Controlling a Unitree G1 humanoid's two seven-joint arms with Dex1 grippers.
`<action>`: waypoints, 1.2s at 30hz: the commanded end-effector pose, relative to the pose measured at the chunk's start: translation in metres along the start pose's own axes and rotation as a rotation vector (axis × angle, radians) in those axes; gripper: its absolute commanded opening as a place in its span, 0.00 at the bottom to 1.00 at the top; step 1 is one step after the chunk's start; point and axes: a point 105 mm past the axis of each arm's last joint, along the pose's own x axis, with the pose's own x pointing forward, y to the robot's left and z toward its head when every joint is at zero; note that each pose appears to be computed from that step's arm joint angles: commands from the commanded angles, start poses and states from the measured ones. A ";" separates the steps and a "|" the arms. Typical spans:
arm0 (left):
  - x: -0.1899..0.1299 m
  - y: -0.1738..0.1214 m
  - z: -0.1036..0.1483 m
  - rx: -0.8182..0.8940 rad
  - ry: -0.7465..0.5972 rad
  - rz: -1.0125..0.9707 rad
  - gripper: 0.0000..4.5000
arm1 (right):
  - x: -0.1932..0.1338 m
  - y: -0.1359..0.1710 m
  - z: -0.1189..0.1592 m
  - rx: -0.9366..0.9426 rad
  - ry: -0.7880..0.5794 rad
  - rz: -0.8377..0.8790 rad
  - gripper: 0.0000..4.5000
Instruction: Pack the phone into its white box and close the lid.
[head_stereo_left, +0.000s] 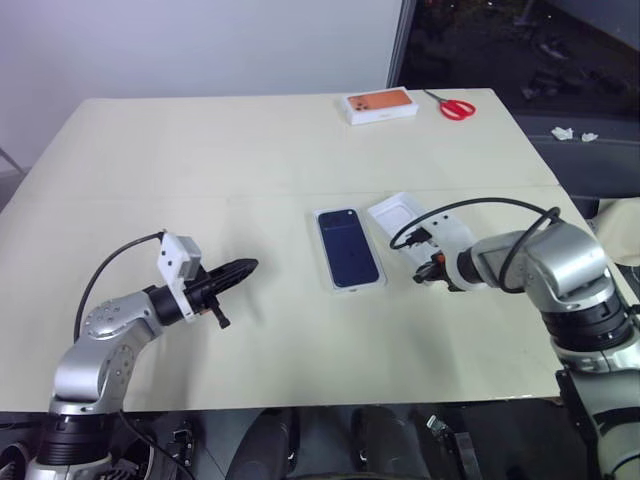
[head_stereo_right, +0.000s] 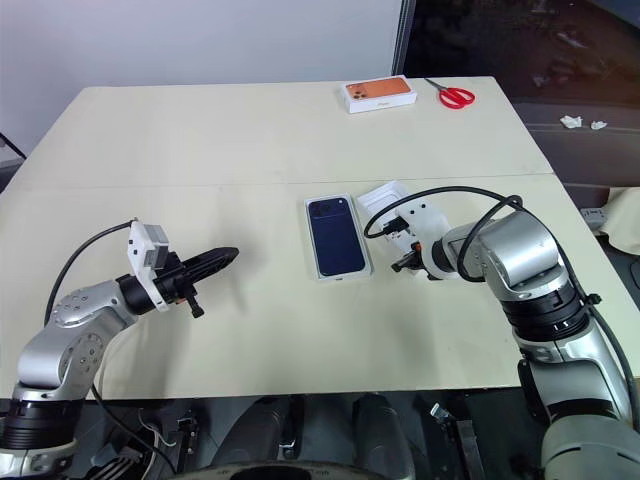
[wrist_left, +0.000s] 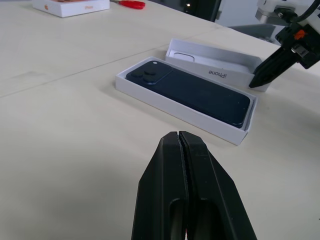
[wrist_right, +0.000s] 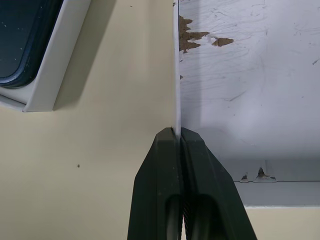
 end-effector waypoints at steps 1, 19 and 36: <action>0.001 -0.003 0.010 0.033 -0.024 -0.012 0.01 | -0.004 -0.004 0.012 0.025 -0.048 -0.028 0.00; -0.010 0.018 0.034 0.043 -0.056 0.034 0.01 | -0.062 0.104 0.143 0.566 -0.599 1.050 0.00; 0.001 0.009 0.031 0.053 -0.057 0.026 0.01 | -0.043 0.153 0.084 0.698 -0.371 1.221 0.00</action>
